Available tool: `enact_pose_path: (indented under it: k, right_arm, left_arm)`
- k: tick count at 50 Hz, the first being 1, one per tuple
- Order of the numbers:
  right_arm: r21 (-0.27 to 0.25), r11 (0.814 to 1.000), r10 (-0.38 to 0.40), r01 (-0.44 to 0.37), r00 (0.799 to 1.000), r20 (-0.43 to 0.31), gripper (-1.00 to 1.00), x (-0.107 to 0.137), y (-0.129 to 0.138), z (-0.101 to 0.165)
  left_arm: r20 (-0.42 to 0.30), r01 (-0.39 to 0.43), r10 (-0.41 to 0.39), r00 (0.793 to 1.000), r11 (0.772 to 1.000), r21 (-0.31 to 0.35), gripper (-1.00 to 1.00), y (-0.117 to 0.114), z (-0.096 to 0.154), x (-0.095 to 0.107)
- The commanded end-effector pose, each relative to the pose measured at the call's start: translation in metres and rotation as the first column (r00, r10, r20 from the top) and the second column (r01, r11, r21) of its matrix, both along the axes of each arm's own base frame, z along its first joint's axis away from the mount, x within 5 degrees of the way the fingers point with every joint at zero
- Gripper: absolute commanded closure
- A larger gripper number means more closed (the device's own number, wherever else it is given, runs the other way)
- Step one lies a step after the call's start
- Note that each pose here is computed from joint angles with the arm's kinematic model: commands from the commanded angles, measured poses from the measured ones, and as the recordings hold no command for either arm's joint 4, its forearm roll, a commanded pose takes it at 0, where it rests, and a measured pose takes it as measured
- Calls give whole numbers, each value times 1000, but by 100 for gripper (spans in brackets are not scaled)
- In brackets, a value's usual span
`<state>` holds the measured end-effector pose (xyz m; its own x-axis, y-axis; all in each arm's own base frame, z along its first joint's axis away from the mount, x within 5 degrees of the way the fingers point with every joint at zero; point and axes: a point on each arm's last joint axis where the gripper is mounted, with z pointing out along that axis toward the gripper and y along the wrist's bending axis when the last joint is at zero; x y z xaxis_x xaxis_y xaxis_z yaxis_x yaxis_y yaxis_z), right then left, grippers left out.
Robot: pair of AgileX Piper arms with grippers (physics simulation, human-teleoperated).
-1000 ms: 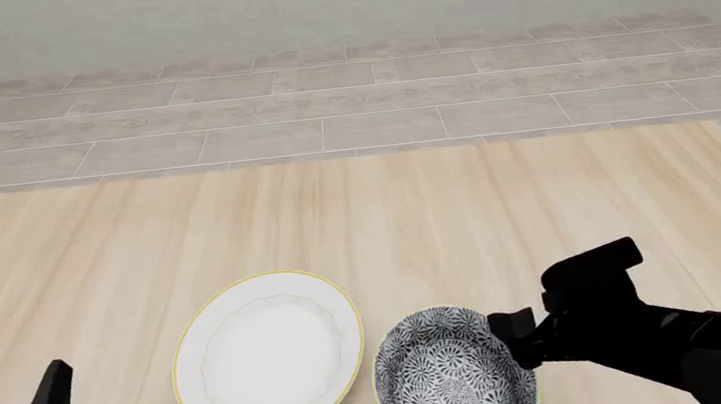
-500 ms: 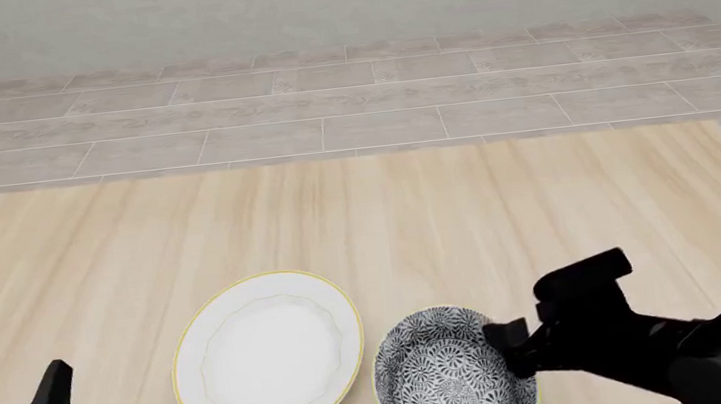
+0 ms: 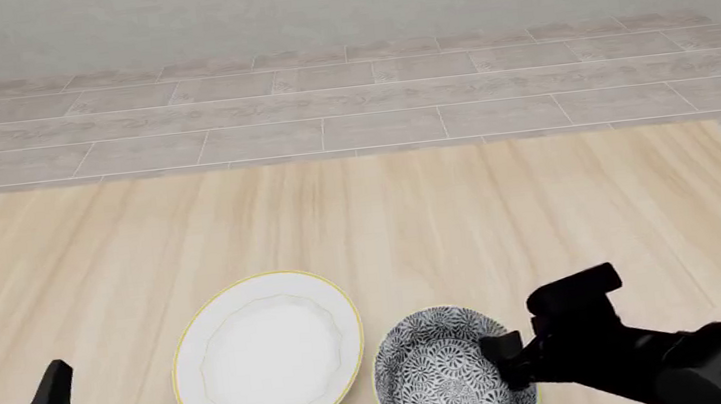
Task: Put the bowl on the plate.
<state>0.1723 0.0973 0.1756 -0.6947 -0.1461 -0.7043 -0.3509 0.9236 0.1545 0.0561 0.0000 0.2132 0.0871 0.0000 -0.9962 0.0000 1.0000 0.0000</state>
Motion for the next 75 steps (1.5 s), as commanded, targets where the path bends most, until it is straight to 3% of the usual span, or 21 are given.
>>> enact_pose_path:
  k: [1, 53, 54, 56, 75]
  right_arm:
    - [3, 1000, 0, 0, 1000, -11, -100, 0, 2, -6]
    - [33, 999, -3, 5, 999, -49, -100, 0, 11, -28]
    - [29, 1000, 1, 0, 999, -44, 100, 0, 11, -27]
    - [8, 1000, -8, 9, 1000, -25, 100, 3, 4, -24]
    - [26, 998, -48, 49, 998, -28, 100, 3, -1, -21]
  left_arm:
    - [0, 0, 0, 1000, 1000, 0, -100, 0, 0, 0]
    - [0, 0, 0, 1000, 1000, 0, -100, 0, 0, 0]
    - [0, 0, 0, 1000, 1000, 0, -100, 0, 0, 0]
    - [0, 0, 0, 1000, 1000, 0, -100, 0, 0, 0]
    - [0, 0, 0, 1000, 1000, 0, -100, 0, 0, 0]
